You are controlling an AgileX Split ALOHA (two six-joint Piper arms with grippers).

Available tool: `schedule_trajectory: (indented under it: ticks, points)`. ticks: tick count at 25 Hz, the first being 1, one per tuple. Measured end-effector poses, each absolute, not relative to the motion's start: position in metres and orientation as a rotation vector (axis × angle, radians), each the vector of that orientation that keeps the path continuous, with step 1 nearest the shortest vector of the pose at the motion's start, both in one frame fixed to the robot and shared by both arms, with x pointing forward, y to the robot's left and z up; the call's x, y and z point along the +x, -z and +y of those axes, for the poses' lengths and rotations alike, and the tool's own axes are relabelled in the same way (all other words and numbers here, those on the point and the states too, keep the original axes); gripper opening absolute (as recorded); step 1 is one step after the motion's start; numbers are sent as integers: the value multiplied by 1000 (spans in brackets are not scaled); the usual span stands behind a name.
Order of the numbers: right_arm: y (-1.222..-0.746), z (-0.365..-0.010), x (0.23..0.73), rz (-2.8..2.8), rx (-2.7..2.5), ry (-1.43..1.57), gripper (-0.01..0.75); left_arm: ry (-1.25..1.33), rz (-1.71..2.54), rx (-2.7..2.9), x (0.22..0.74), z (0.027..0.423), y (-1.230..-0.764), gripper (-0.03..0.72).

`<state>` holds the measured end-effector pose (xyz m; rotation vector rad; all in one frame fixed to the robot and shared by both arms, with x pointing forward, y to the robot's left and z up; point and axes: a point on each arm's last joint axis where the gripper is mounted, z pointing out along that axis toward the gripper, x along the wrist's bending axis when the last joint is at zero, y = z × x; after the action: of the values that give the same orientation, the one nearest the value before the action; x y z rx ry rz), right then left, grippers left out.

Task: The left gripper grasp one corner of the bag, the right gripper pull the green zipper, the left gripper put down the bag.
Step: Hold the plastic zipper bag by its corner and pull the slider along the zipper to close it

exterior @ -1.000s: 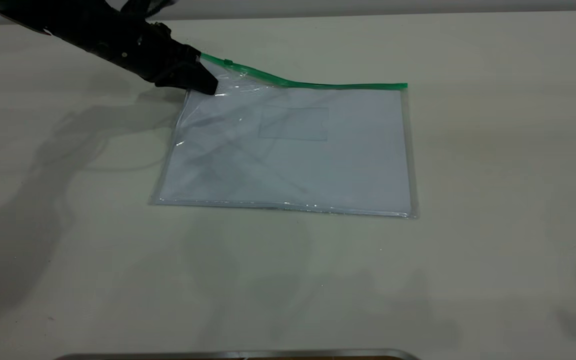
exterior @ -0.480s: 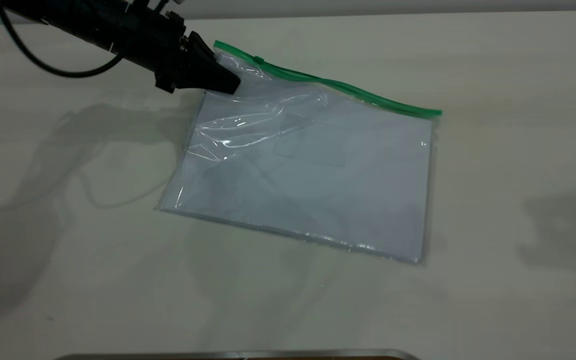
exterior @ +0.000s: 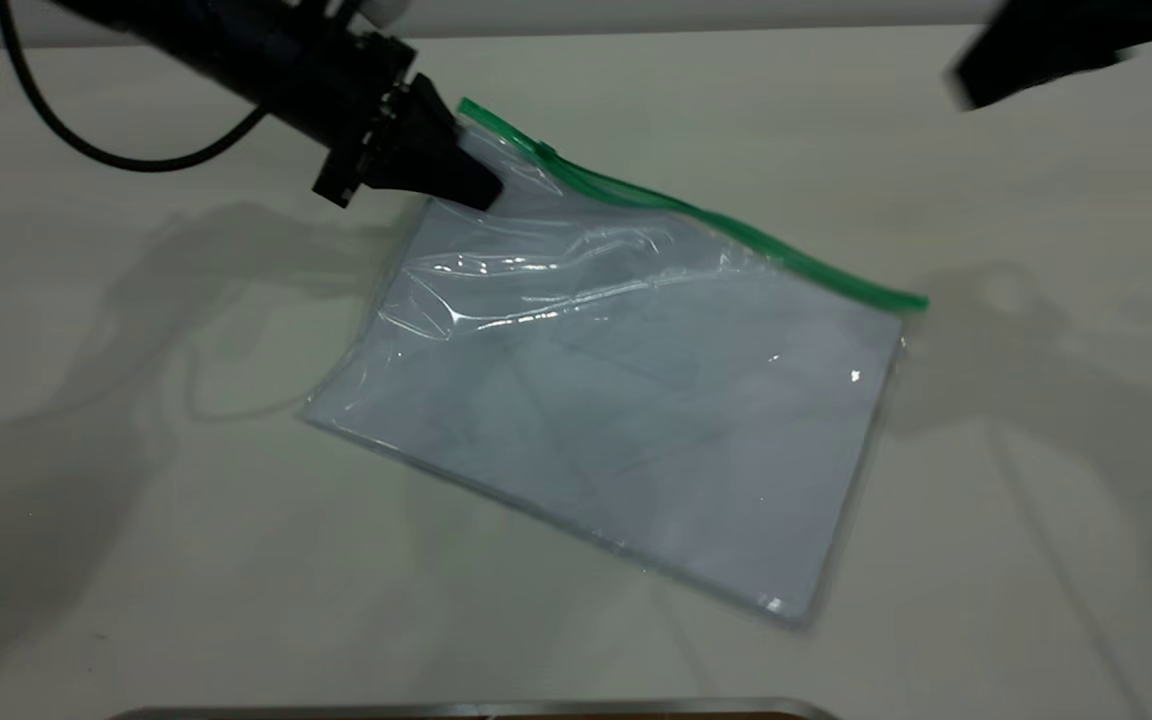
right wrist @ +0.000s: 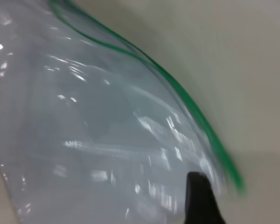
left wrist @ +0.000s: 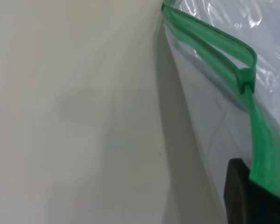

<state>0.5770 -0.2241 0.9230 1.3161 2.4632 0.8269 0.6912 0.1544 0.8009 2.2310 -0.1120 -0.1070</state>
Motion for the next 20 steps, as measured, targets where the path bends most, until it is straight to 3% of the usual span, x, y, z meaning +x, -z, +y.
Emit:
schedule_trajectory:
  ticks: [9, 20]
  points:
    - [-881, -172, 603, 2682, 1010, -987, 487, 53, -435, 2340, 689, 104, -815, 54]
    - [-875, -160, 606, 2682, 827, -1127, 487, 13, -580, 2331, 675, 53, -822, 54]
